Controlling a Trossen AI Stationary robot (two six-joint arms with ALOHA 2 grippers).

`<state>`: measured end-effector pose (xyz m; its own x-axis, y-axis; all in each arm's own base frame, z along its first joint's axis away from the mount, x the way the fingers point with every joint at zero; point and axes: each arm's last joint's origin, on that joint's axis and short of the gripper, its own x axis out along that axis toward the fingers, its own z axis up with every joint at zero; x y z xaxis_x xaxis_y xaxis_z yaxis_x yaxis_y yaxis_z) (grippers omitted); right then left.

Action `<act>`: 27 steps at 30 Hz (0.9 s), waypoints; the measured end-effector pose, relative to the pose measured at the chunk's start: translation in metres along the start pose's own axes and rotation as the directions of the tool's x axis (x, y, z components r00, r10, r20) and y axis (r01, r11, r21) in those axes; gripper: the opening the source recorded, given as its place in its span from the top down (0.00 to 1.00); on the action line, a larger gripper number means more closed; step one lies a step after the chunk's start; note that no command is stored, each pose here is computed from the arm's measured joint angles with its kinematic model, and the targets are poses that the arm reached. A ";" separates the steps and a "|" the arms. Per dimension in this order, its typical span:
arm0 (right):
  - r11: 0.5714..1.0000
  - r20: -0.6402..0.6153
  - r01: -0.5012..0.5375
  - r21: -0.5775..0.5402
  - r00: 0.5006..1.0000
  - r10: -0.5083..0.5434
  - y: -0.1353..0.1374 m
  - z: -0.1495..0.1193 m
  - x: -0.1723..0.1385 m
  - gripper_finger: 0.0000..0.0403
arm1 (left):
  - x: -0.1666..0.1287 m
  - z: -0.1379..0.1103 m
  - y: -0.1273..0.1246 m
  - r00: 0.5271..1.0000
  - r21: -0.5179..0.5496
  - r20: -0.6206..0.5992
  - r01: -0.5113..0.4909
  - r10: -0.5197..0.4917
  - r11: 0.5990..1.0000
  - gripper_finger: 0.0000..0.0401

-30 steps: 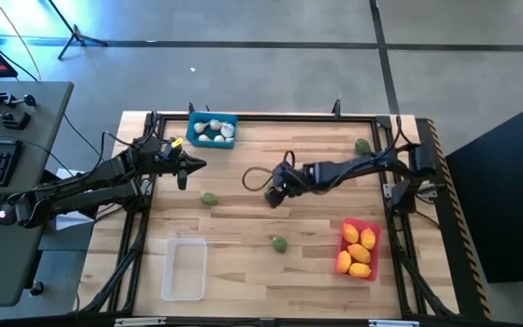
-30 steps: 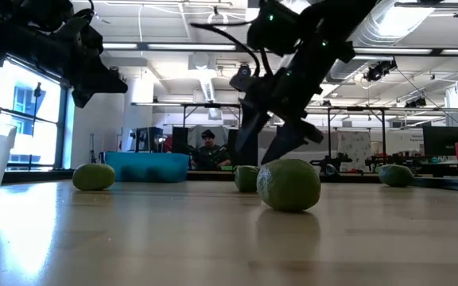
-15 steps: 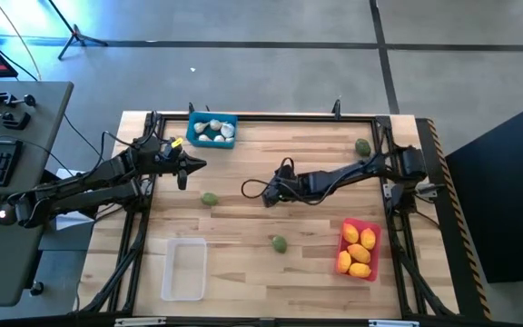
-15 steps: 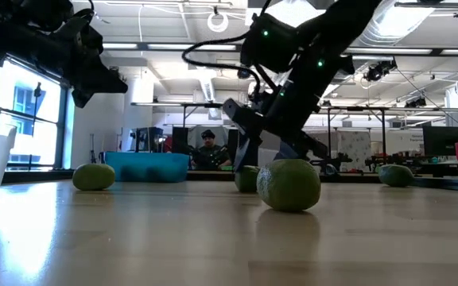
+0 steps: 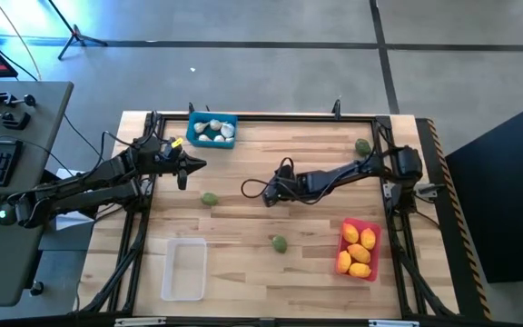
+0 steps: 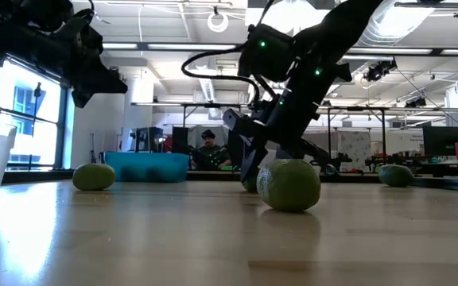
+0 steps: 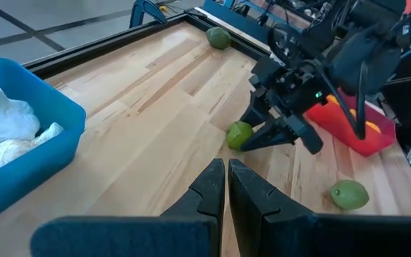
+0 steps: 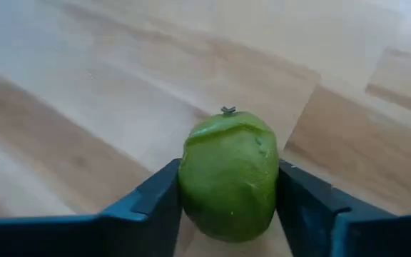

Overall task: Sort produce into baskets
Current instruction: Put the lime into the transparent bin

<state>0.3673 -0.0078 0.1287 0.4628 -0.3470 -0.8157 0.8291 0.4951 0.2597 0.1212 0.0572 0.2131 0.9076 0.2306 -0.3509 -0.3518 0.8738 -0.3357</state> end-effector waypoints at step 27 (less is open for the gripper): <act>0.690 0.070 -0.480 -0.542 0.793 0.606 0.182 -0.008 -0.086 0.67 | 0.000 -0.002 0.003 0.999 0.072 -0.012 -0.034 0.035 0.997 0.98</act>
<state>0.4754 0.1188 0.2421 0.8911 -0.0312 -0.4528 0.1805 0.9397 0.2905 0.1195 0.0587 0.2111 0.8920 0.2555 -0.3729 -0.3646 0.8943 -0.2594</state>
